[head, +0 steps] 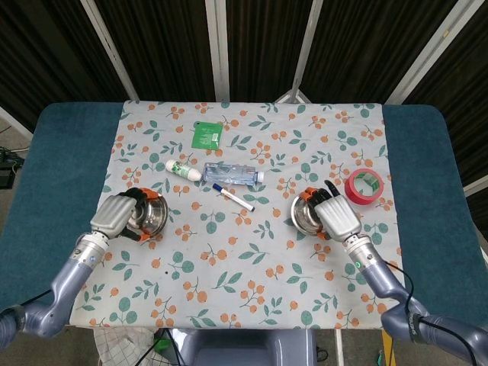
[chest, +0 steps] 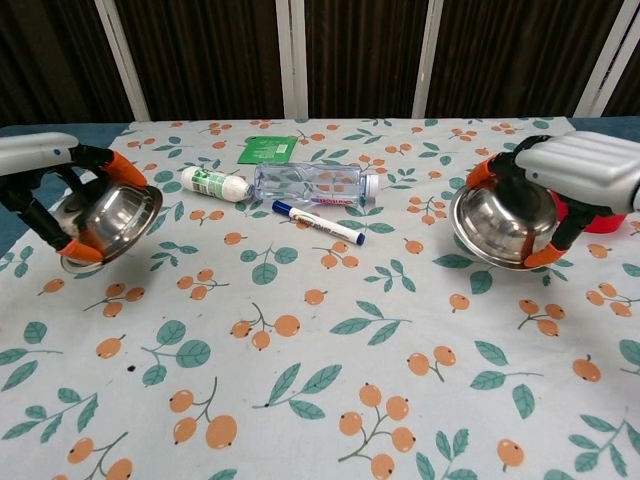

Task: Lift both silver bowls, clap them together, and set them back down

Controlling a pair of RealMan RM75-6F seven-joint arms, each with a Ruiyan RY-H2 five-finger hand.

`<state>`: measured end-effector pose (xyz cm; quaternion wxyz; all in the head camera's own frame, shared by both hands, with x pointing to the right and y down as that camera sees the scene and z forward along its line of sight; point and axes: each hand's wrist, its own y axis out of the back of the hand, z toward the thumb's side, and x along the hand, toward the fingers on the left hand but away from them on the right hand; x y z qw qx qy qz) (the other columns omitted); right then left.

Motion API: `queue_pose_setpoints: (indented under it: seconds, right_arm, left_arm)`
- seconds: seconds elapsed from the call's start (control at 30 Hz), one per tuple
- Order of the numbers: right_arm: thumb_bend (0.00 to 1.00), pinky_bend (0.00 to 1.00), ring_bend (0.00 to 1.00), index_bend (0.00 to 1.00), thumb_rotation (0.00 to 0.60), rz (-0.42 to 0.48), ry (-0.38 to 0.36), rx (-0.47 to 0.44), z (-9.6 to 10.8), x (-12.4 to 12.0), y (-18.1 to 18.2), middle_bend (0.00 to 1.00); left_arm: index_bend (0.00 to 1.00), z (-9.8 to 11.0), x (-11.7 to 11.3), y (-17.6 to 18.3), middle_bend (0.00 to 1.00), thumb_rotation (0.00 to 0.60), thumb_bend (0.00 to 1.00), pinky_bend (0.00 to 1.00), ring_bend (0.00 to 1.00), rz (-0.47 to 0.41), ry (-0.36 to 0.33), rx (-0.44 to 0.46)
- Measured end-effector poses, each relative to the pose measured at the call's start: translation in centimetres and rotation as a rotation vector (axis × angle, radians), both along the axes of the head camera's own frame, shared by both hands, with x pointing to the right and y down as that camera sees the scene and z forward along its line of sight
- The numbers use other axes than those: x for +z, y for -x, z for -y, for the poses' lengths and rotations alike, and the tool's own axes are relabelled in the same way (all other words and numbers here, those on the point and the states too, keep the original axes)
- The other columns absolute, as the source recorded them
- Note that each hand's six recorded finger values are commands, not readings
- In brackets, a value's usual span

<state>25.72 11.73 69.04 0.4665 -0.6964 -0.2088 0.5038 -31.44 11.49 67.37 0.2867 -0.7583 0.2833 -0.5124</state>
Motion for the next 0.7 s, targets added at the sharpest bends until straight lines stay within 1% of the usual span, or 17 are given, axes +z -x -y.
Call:
queue_pose_setpoints:
  seconds: [0.3, 0.47, 0.57, 0.7]
  right_arm:
    - [0.11, 0.11, 0.28, 0.44, 0.600, -0.060, 0.040, 0.008, -0.4, 1.9, -0.3, 0.21]
    - [0.11, 0.11, 0.28, 0.44, 0.600, -0.079, 0.040, 0.017, -0.1, 2.0, -0.8, 0.21]
    - [0.11, 0.11, 0.28, 0.44, 0.600, -0.086, 0.042, 0.022, 0.0, 2.0, -1.1, 0.21]
    - [0.11, 0.06, 0.28, 0.44, 0.600, -0.091, 0.051, 0.029, 0.1, 2.1, -1.4, 0.21]
  left_arm:
    - [0.34, -0.1, 1.6, -3.0, 0.23, 0.600, 0.06, 0.38, 0.15, -0.048, 0.030, 0.029]
    - [0.33, -0.2, 2.4, -4.5, 0.23, 0.600, 0.06, 0.38, 0.15, -0.033, 0.039, 0.063]
    - [0.31, -0.2, 2.8, -5.7, 0.22, 0.600, 0.06, 0.38, 0.15, -0.023, 0.037, 0.084]
    - [0.30, -0.2, 3.2, -6.8, 0.20, 0.600, 0.06, 0.37, 0.15, 0.003, 0.034, 0.109]
